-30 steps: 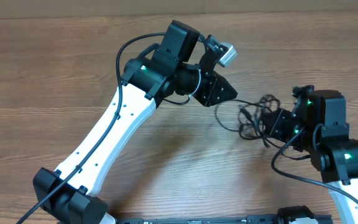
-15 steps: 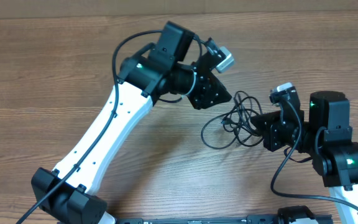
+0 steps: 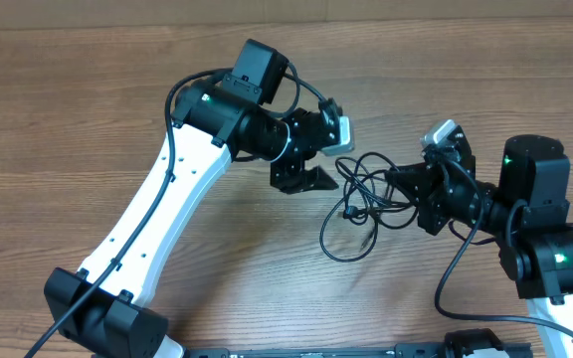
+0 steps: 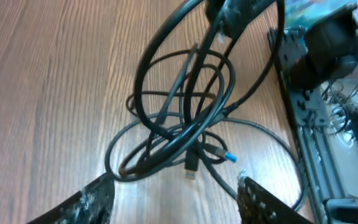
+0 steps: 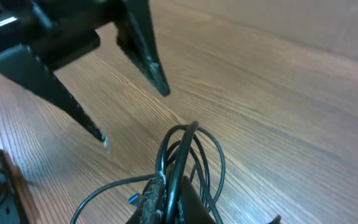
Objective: Untangle cables
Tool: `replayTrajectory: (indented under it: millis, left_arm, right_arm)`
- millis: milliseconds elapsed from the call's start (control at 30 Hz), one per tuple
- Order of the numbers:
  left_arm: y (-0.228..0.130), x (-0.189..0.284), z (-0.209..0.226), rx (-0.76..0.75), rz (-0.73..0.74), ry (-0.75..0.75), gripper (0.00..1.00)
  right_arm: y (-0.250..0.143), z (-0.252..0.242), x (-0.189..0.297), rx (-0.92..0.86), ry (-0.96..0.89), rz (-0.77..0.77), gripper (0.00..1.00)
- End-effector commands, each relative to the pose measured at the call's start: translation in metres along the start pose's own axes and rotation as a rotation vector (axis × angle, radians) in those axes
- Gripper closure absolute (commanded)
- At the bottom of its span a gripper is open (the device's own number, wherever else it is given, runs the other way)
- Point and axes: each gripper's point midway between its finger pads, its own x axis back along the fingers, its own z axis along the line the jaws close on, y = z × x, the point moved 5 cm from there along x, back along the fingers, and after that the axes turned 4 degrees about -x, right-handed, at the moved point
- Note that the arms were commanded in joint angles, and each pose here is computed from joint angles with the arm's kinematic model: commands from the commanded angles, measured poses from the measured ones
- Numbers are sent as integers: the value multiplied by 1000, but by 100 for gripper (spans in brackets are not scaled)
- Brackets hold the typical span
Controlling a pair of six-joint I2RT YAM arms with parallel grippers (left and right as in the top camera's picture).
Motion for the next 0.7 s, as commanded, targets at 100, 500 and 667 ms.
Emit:
replayTrajectory:
  millis: [100, 500, 667]
  left_arm:
    - [2, 8, -7, -95, 23, 6, 16]
    - [5, 9, 11, -160, 40, 100, 9]
    - [13, 10, 19, -207, 4, 139, 9]
  right_arm:
    - [21, 5, 6, 15, 23, -100, 96]
    - [43, 27, 12, -20, 212, -201, 96]
    - [43, 28, 12, -19, 222, -201, 96]
